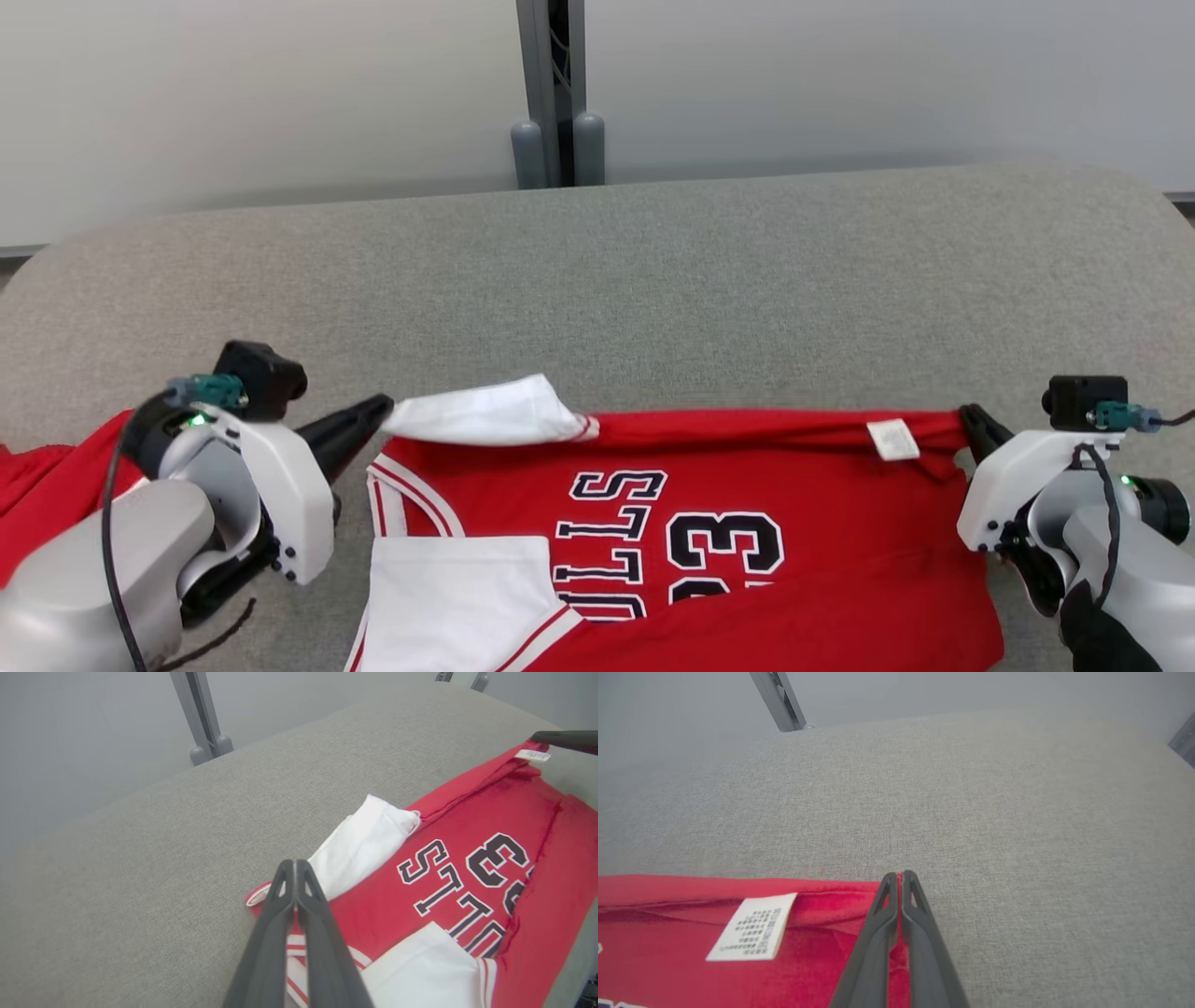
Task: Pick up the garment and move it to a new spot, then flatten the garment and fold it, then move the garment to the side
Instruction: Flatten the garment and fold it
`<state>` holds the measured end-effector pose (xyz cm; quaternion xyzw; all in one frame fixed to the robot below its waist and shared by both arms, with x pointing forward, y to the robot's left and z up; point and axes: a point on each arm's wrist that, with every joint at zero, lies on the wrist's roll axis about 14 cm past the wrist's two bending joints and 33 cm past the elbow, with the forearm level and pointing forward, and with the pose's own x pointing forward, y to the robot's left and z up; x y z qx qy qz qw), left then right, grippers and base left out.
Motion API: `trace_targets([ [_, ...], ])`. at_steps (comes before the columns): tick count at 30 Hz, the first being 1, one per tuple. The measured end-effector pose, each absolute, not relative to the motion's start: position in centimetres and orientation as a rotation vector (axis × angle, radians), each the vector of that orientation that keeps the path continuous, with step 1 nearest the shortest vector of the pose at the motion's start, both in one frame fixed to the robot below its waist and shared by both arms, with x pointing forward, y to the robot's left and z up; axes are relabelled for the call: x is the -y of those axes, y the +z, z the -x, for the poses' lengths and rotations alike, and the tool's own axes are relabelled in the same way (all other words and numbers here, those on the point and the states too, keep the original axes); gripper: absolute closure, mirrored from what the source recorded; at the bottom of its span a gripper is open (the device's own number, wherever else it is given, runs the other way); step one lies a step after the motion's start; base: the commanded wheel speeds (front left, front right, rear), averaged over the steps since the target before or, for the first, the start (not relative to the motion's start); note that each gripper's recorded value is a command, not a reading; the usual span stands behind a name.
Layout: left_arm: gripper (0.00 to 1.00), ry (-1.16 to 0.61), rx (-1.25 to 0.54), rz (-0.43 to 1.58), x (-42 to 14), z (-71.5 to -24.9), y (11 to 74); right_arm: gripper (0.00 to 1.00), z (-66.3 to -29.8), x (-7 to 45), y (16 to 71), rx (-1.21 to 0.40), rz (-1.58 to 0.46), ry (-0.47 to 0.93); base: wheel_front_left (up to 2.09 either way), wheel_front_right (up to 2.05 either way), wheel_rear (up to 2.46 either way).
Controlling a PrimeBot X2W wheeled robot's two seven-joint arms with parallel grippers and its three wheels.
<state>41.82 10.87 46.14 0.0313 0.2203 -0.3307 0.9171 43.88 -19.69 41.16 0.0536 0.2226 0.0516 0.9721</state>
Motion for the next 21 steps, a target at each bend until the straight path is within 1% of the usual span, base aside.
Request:
trace_targets([
  [8, 1.00, -0.712, -0.488, -0.146, -11.5, -38.5, 45.2, 1.00, -42.3, 19.2, 41.1, -0.476, -0.100, 0.140, 0.00, 0.00, 0.00],
  [21, 1.00, -0.751, -0.510, -0.151, -11.2, -35.0, 44.9, 1.00, -41.2, 18.6, 41.1, -0.557, -0.106, 0.207, 0.00, 0.00, 0.00],
])
